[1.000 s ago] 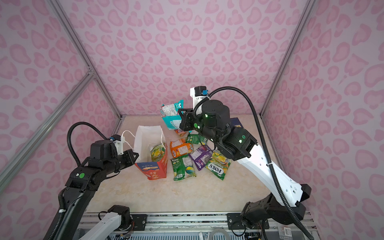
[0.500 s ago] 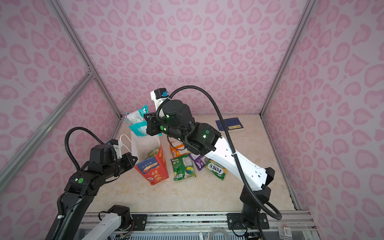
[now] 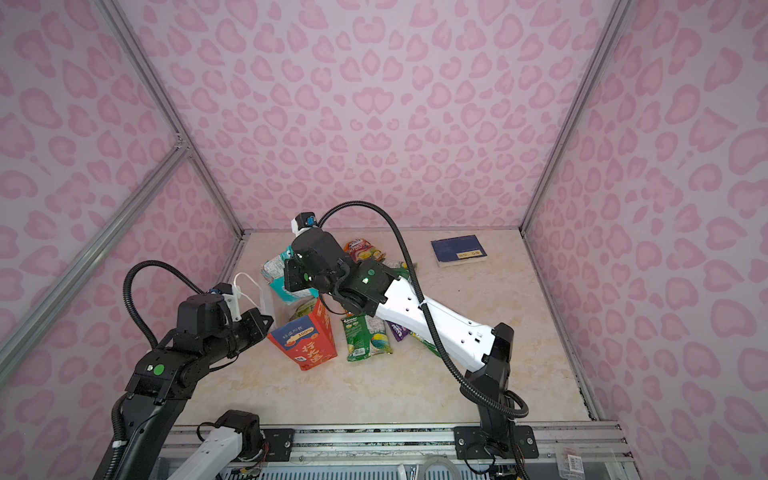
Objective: Place the snacks into the paper bag
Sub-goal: 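Carry the teal packet over the bag and release it inside, then withdraw the right gripper from the bag toward the candy pile, then grasp the green Fox's mango tea packet with the right gripper and lift, then carry the green mango packet over the bag held by the left gripper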
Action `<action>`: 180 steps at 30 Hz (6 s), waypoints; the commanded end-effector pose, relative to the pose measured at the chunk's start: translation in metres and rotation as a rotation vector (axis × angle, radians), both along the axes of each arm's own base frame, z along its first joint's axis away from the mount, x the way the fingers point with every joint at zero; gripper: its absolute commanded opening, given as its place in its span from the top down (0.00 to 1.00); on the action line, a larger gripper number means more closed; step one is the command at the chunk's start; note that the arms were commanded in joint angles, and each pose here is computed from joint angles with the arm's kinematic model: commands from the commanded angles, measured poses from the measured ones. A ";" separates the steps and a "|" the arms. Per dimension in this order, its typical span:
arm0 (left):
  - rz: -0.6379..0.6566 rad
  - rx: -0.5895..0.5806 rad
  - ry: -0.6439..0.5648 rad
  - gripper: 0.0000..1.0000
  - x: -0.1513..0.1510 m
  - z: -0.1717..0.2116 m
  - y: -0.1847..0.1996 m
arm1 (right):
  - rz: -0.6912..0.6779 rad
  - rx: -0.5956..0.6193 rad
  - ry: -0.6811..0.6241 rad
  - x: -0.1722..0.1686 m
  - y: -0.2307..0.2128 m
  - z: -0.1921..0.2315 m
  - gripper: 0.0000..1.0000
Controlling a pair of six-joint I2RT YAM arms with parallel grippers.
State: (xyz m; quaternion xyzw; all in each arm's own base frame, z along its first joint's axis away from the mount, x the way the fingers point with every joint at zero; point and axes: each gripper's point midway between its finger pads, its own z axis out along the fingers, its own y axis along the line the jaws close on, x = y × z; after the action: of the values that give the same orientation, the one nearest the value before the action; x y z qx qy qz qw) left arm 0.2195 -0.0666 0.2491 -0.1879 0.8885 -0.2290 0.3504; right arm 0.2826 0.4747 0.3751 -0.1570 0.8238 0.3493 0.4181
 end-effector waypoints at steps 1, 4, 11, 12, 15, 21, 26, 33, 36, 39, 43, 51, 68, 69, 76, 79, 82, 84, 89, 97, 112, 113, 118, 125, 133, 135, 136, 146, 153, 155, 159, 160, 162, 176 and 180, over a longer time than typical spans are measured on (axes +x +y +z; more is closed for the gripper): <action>0.012 -0.002 -0.046 0.97 0.006 0.008 0.001 | -0.037 0.021 0.017 0.007 0.007 -0.010 1.00; 0.011 -0.003 -0.048 0.97 0.007 0.008 0.001 | -0.029 0.008 0.041 0.008 0.015 -0.022 1.00; 0.010 0.003 -0.048 0.97 0.007 0.007 0.001 | -0.023 -0.005 0.055 0.010 0.022 -0.032 0.94; 0.011 0.003 -0.047 0.97 0.007 0.007 0.001 | -0.021 -0.004 0.056 0.010 0.022 -0.032 0.90; 0.009 0.006 -0.042 0.97 0.008 0.005 0.001 | -0.017 0.002 0.049 0.010 0.022 -0.028 0.78; 0.011 0.009 -0.040 0.97 0.008 0.005 0.001 | 0.021 0.029 0.029 0.004 0.024 -0.014 0.63; 0.013 0.019 -0.034 0.97 0.009 0.004 0.003 | 0.062 0.061 -0.028 -0.006 0.015 0.018 0.49; 0.008 0.038 -0.016 0.97 0.010 -0.002 0.003 | 0.123 0.064 -0.136 -0.025 -0.012 0.058 0.27; 0.004 0.056 -0.004 0.97 0.010 -0.003 0.005 | 0.111 0.045 -0.184 -0.030 -0.035 0.069 0.21; -0.004 0.074 0.005 0.97 0.009 -0.005 0.006 | 0.077 0.018 -0.203 -0.031 -0.063 0.068 0.17; 0.000 0.114 0.027 0.97 0.007 -0.010 0.011 | 0.008 -0.010 -0.199 -0.026 -0.106 0.056 0.13; -0.024 0.176 0.056 0.97 0.006 -0.014 0.015 | -0.173 -0.064 -0.133 -0.014 -0.206 0.005 0.08; -0.038 0.178 0.087 0.97 0.009 -0.019 0.012 | -0.583 0.137 0.364 0.021 -0.385 -0.218 0.02; -0.039 0.177 0.088 0.97 0.010 -0.019 0.012 | -0.618 0.155 0.392 0.021 -0.394 -0.230 0.02; -0.042 0.181 0.098 0.97 0.010 -0.021 0.012 | -0.725 0.295 0.490 0.023 -0.425 -0.281 0.02; -0.040 0.180 0.102 0.97 0.011 -0.023 0.012 | -0.713 0.306 0.486 0.029 -0.424 -0.287 0.02; -0.049 0.166 0.101 0.97 0.012 -0.023 0.009 | -0.668 0.332 0.506 0.035 -0.416 -0.293 0.02; -0.049 0.162 0.100 0.97 0.012 -0.022 0.008 | -0.637 0.338 0.536 0.038 -0.411 -0.298 0.02; -0.049 0.154 0.098 0.97 0.012 -0.022 0.007 | -0.621 0.364 0.591 0.041 -0.404 -0.317 0.03; -0.043 0.151 0.102 0.97 0.013 -0.023 0.008 | -0.632 0.297 0.620 0.044 -0.393 -0.339 0.13; -0.039 0.153 0.102 0.97 0.010 -0.022 0.009 | -0.648 0.353 0.591 0.047 -0.392 -0.337 0.84; -0.042 0.151 0.104 0.97 0.010 -0.023 0.008 | -0.645 0.348 0.582 0.046 -0.393 -0.333 0.87; -0.044 0.149 0.104 0.97 0.011 -0.023 0.008 | -0.607 0.327 0.518 0.041 -0.390 -0.306 0.92; -0.047 0.149 0.105 0.97 0.011 -0.023 0.007 | -0.542 0.254 0.421 0.031 -0.380 -0.264 0.98; -0.057 0.144 0.103 0.97 0.012 -0.024 0.005 | -0.514 0.235 0.376 0.023 -0.374 -0.233 1.00; -0.057 0.148 0.103 0.97 0.012 -0.023 0.006 | -0.503 0.229 0.355 0.021 -0.370 -0.221 1.00; -0.057 0.152 0.104 0.97 0.012 -0.023 0.006 | -0.496 0.223 0.343 0.020 -0.367 -0.214 1.00; -0.075 0.145 0.101 0.97 0.013 -0.023 0.003 | -0.457 0.169 0.117 0.001 -0.351 -0.111 1.00; -0.087 0.131 0.091 0.97 0.014 -0.020 0.000 | -0.370 0.200 -0.006 -0.003 -0.314 -0.032 1.00; -0.087 0.128 0.091 0.97 0.013 -0.020 -0.001 | -0.340 0.204 -0.041 -0.001 -0.300 -0.009 1.00; -0.086 0.119 0.091 0.97 0.013 -0.021 -0.001 | -0.265 0.206 -0.117 0.005 -0.263 0.040 1.00; -0.087 0.113 0.088 0.97 0.012 -0.020 -0.002 | -0.242 0.207 -0.137 0.007 -0.252 0.053 1.00; -0.088 0.102 0.081 0.97 0.012 -0.018 -0.003 | -0.209 0.220 -0.173 0.011 -0.231 0.073 1.00; -0.083 0.070 0.063 0.97 0.011 -0.015 -0.006 | 0.004 0.282 -0.214 0.033 -0.093 0.133 1.00; -0.083 0.065 0.064 0.97 0.011 -0.016 -0.007 | 0.018 0.251 -0.178 0.045 -0.061 0.111 1.00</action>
State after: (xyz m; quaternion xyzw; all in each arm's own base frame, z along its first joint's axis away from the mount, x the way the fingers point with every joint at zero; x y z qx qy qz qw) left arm 0.2332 -0.0708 0.2362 -0.1473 0.9112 -0.2017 0.3275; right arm 0.3222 0.3997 0.4932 -0.1408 0.7300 0.4346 0.5084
